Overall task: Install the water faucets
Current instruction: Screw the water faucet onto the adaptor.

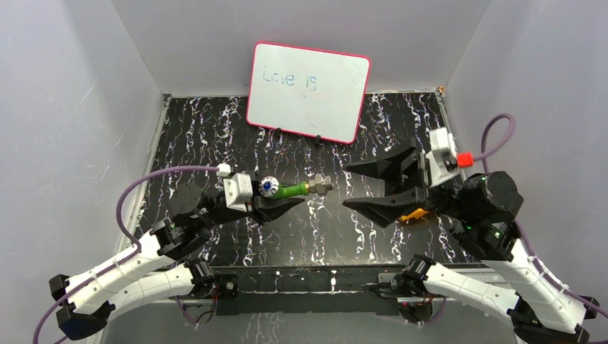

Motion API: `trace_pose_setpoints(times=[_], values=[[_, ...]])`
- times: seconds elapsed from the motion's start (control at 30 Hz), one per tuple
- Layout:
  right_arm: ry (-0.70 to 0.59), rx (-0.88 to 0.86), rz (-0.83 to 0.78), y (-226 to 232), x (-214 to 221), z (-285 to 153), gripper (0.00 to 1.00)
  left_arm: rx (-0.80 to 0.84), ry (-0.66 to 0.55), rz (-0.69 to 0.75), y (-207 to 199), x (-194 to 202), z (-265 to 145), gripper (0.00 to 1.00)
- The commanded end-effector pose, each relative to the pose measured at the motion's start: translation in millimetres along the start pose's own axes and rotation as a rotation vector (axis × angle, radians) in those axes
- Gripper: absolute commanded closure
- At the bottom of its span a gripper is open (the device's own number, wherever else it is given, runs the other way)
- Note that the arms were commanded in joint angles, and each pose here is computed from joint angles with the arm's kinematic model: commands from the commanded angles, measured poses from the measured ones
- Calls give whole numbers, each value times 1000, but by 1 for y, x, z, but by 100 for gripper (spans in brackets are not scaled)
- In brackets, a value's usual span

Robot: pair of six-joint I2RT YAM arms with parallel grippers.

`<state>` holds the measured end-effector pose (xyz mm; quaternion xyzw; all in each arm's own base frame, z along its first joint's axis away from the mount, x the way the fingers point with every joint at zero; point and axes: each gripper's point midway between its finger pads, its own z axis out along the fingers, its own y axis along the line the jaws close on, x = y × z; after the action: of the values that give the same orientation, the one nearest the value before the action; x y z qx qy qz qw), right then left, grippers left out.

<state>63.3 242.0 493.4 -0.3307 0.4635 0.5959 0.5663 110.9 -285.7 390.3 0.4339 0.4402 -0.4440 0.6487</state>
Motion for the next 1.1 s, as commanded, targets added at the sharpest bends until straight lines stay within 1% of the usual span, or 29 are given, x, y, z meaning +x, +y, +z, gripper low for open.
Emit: trace_pose_setpoints(times=[0.0,0.13,0.27,0.53,0.63,0.8,1.07], values=[[-20,-116,-365,21,-22,-13,23,-7,-120,-240,-6,-41,1,100],[22,-167,-500,26,-18,-18,22,36,-108,-368,-16,-45,3,100],[67,-204,-575,25,-10,-18,22,81,-77,-440,-25,-46,5,100],[179,-272,-583,17,21,-12,22,140,-49,-485,-36,-49,7,100],[177,-266,-589,14,25,-10,22,165,-22,-496,-39,-47,10,100],[174,-262,-591,10,32,-9,21,187,-13,-515,-42,-46,13,100],[237,-232,-649,-7,49,-9,21,182,-8,-555,-42,-45,14,100]])
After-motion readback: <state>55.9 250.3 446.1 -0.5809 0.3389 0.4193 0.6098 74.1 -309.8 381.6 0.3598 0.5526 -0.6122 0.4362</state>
